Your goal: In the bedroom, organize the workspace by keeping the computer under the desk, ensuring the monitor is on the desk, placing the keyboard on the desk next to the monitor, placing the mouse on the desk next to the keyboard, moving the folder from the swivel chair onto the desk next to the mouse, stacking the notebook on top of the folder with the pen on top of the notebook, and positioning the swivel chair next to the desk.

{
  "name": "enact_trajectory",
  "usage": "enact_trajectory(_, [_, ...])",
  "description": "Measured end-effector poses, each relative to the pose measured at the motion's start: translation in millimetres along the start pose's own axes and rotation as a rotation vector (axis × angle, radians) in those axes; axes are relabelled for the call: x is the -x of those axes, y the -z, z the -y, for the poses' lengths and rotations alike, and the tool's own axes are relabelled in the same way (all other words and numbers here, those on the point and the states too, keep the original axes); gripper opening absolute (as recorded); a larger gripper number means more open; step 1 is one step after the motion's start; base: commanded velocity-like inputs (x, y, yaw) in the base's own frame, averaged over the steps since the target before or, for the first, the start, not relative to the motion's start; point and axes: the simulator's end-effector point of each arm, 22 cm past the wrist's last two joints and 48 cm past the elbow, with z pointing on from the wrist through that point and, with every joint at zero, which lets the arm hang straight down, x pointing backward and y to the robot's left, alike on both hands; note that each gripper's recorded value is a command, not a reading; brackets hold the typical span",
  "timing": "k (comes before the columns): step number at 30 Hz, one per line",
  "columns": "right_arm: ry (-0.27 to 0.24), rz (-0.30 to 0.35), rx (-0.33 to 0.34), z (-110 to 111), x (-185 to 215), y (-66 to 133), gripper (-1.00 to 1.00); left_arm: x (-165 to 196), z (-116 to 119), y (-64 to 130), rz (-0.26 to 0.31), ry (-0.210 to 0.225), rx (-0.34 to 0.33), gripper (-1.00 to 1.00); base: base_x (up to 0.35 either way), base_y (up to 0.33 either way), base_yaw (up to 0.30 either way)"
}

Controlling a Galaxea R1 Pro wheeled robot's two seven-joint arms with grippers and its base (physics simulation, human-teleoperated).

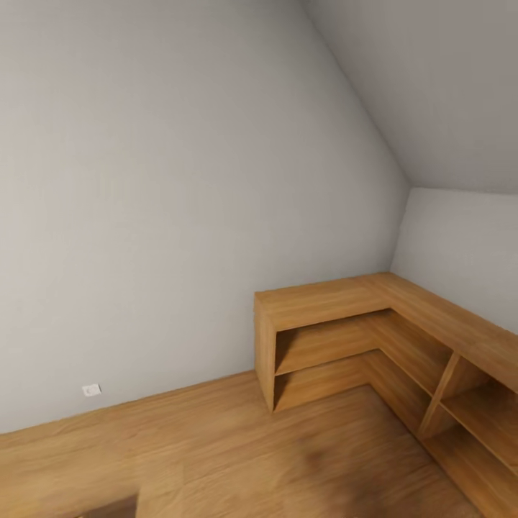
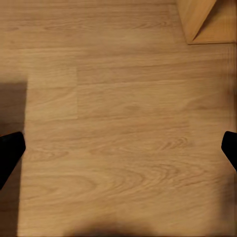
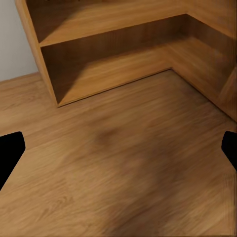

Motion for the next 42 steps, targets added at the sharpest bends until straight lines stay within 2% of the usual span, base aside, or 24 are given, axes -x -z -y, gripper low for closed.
enact_trajectory(12, [0.004, 0.01, 0.011, -3.1, 3.6, -0.3, 1.0, 2.9, 0.1, 0.6, 0.007, 0.0, -0.001, 1.0, 0.066, 0.046, -0.241])
enact_trajectory(30, [0.008, 0.019, 0.039, -9.9, 7.1, -0.6, 1.0, 6.8, 1.3, 1.2, 0.018, 0.0, -0.004, 1.0, 0.278, 0.174, -0.266])
enact_trajectory(34, [0.008, 0.018, 0.066, -15.7, 6.8, -0.1, 1.0, 6.3, 1.6, 1.2, 0.016, 0.0, -0.005, 1.0, 0.243, 0.058, -0.285])
enact_trajectory(42, [0.011, 0.014, 0.08, -17.7, 4.9, 1.0, 1.0, -5.1, -1.6, 2.2, -0.006, -0.012, 0.0, 1.0, 0.251, 0.008, -0.287])
